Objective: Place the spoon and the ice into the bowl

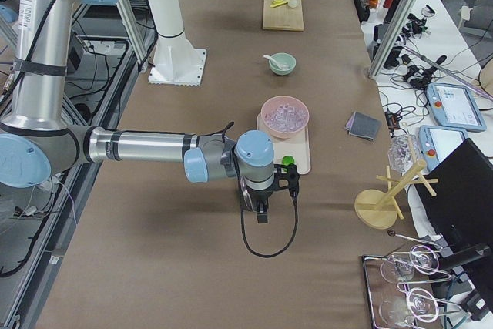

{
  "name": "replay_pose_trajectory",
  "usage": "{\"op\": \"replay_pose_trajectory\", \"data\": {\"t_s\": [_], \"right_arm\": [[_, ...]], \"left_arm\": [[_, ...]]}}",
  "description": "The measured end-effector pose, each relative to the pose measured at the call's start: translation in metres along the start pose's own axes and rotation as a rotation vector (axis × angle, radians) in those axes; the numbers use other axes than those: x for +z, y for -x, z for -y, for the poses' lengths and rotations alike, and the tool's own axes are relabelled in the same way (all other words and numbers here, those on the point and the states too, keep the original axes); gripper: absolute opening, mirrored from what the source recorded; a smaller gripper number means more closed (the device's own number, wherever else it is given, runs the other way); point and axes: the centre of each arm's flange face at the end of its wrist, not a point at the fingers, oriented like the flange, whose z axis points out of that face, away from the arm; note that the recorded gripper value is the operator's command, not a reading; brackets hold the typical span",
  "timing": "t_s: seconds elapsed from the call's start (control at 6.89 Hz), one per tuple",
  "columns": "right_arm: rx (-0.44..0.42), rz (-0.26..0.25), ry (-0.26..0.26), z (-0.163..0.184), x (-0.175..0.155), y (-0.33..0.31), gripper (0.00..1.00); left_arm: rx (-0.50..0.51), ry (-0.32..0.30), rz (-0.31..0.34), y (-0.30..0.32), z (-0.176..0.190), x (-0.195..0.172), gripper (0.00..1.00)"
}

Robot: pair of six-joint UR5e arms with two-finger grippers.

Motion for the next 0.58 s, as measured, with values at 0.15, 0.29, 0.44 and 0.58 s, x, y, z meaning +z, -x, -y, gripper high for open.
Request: {"op": "replay_pose_trajectory", "data": {"t_s": [0.15,0.29,0.44,0.58], "right_arm": [[-0.001,0.000,-0.001,0.0000,-0.0001,0.0001,1.00],[-0.001,-0.001,-0.001,0.0000,-0.0002,0.0001,1.00],[-0.001,-0.001,-0.001,0.0000,-0.0001,0.0001,1.00],[-0.001,-0.001,-0.001,0.0000,-0.0001,0.0000,1.00]], "left_arm": [[0.002,-0.002,-0.001,-0.0011,0.0002,-0.0010,0.98],[0.003,-0.002,-0.002,-0.0016,0.0002,-0.0011,0.98],[0.003,0.000,-0.002,-0.0018,0.0002,-0.0005,0.98],[0.003,0.001,-0.001,-0.0016,0.0002,0.0004,0.98]]}}
